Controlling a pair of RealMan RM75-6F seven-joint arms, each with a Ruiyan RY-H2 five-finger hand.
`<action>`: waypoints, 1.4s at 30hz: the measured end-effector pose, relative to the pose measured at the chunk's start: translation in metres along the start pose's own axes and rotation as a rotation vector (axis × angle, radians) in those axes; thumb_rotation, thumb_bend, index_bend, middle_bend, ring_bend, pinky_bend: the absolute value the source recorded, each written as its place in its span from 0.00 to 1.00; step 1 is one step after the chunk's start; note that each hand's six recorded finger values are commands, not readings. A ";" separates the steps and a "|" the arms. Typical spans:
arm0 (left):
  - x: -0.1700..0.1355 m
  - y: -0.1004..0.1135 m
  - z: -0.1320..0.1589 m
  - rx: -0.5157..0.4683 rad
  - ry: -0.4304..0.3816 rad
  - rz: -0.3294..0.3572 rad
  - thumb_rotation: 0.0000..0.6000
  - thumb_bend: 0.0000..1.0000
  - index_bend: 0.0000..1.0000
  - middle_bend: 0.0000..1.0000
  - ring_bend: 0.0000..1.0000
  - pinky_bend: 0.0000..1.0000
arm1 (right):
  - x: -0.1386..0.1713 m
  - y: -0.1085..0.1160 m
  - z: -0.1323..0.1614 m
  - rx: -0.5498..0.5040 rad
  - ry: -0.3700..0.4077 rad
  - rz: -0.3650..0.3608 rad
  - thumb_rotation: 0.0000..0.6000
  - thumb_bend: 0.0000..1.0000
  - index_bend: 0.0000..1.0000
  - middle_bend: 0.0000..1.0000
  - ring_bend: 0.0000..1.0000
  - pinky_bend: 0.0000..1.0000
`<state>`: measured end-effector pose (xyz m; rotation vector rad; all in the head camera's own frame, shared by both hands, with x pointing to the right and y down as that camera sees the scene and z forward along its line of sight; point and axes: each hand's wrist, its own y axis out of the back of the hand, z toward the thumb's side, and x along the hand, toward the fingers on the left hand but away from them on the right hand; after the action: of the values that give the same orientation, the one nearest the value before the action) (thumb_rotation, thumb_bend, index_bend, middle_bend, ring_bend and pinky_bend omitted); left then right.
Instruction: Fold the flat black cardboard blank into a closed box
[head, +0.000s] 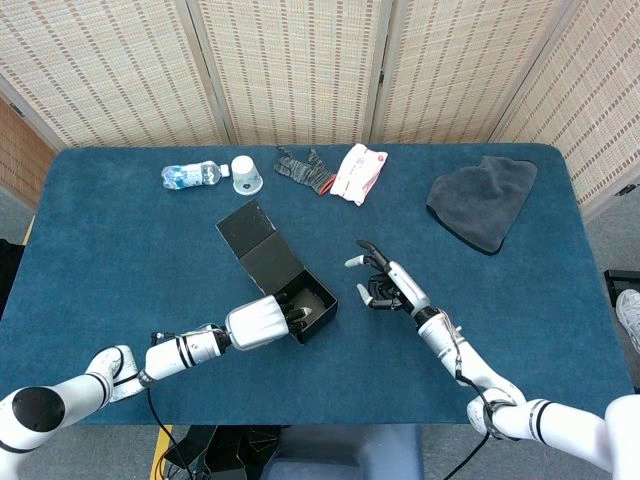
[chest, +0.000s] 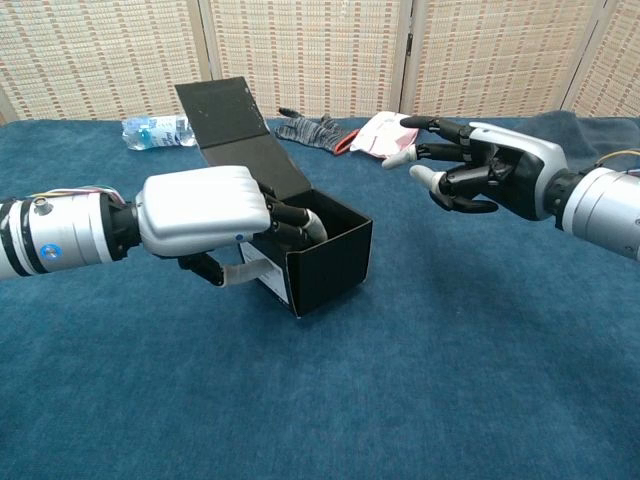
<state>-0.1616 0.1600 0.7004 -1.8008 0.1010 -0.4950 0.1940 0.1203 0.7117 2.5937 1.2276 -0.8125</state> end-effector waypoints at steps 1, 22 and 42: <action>-0.001 0.000 -0.001 0.007 0.004 0.002 1.00 0.43 0.25 0.13 0.40 0.41 | 0.000 0.000 -0.001 -0.002 -0.003 -0.002 1.00 0.50 0.00 0.23 0.74 1.00; -0.043 0.023 -0.027 0.102 0.184 0.150 1.00 0.19 0.00 0.00 0.15 0.35 | 0.001 0.023 0.026 -0.039 0.059 -0.058 1.00 0.44 0.00 0.22 0.74 0.99; -0.077 0.025 -0.026 -0.002 0.288 0.207 1.00 0.19 0.21 0.18 0.36 0.44 | 0.014 0.015 0.008 0.017 -0.047 0.011 1.00 0.43 0.00 0.23 0.74 0.99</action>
<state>-0.2371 0.1539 0.6605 -1.6888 0.4824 -0.6013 0.2093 0.1168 0.6967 2.5770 1.1972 -0.8802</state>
